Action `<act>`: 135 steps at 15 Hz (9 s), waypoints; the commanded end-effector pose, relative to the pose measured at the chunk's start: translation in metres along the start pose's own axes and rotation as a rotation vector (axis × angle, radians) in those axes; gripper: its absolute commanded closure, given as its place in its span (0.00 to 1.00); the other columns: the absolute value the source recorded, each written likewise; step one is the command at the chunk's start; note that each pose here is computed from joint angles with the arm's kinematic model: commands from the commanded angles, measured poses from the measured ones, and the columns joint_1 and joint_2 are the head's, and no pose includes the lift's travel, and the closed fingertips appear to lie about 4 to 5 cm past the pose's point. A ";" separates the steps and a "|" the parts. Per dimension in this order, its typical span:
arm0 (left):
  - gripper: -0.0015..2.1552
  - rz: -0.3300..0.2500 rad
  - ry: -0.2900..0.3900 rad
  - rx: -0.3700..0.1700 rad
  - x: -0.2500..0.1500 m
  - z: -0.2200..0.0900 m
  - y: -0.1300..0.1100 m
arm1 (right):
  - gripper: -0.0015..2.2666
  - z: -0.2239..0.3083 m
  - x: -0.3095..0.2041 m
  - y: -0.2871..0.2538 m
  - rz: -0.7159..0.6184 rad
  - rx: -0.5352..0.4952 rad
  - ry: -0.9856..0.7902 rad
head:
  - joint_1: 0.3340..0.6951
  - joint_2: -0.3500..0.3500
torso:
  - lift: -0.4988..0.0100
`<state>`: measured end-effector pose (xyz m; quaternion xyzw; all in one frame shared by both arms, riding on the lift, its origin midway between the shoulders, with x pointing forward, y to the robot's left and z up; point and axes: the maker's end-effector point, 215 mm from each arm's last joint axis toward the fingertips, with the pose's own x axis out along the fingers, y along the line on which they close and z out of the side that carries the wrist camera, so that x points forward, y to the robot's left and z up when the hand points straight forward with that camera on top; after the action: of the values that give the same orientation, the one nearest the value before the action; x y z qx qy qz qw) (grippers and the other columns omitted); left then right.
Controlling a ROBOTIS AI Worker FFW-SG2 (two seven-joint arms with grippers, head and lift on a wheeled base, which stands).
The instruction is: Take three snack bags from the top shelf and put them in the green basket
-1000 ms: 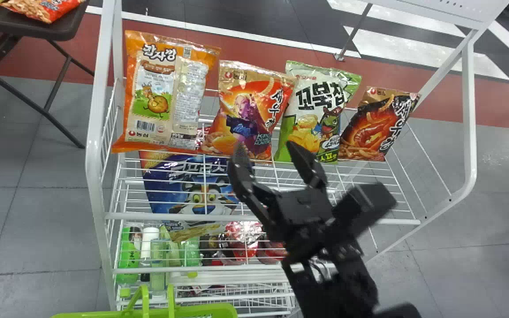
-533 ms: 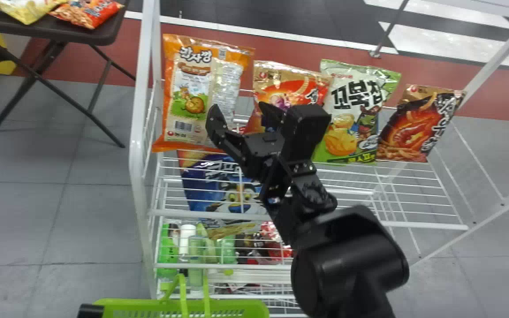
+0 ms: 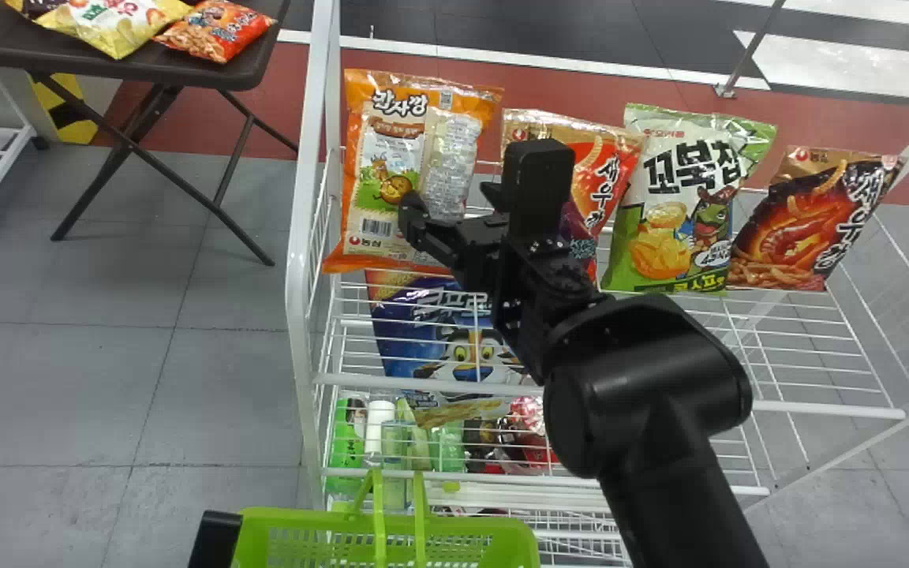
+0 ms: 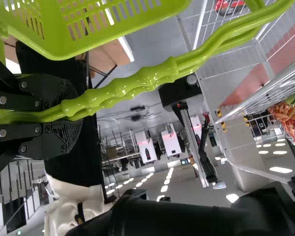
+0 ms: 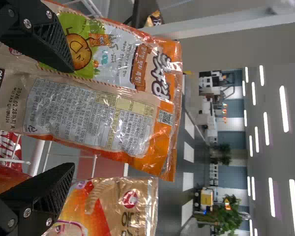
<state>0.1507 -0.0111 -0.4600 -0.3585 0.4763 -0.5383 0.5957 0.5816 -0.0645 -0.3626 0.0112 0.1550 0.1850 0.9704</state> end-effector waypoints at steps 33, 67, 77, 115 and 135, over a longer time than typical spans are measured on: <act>0.69 -0.037 -0.020 0.135 0.013 -0.001 -0.075 | 0.99 -0.263 -0.361 0.073 0.284 0.644 0.778 | 1.00 0.00 | 0.92; 0.69 -0.055 0.003 0.120 0.010 0.003 -0.070 | 0.06 0.012 -0.091 -0.139 -0.193 0.036 -0.214 | 1.00 0.00 | 0.92; 0.69 -0.066 -0.010 0.110 -0.001 0.010 -0.070 | 0.96 0.005 -0.087 -0.118 -0.144 0.017 -0.159 | 1.00 0.00 | 0.92; 0.69 -0.019 0.017 0.159 0.017 -0.008 -0.084 | 0.96 -0.208 -0.293 0.158 0.517 0.475 0.620 | 1.00 0.00 | 0.92; 0.69 -0.036 0.038 0.142 0.025 -0.018 -0.085 | 0.04 -0.014 -0.208 -0.132 -0.226 0.031 -0.175 | 1.00 0.00 | 0.92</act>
<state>0.1091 -0.0482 -0.3893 -0.3128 0.4393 -0.5888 0.6020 0.4201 -0.2501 -0.3249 0.0265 0.0862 0.0864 0.9922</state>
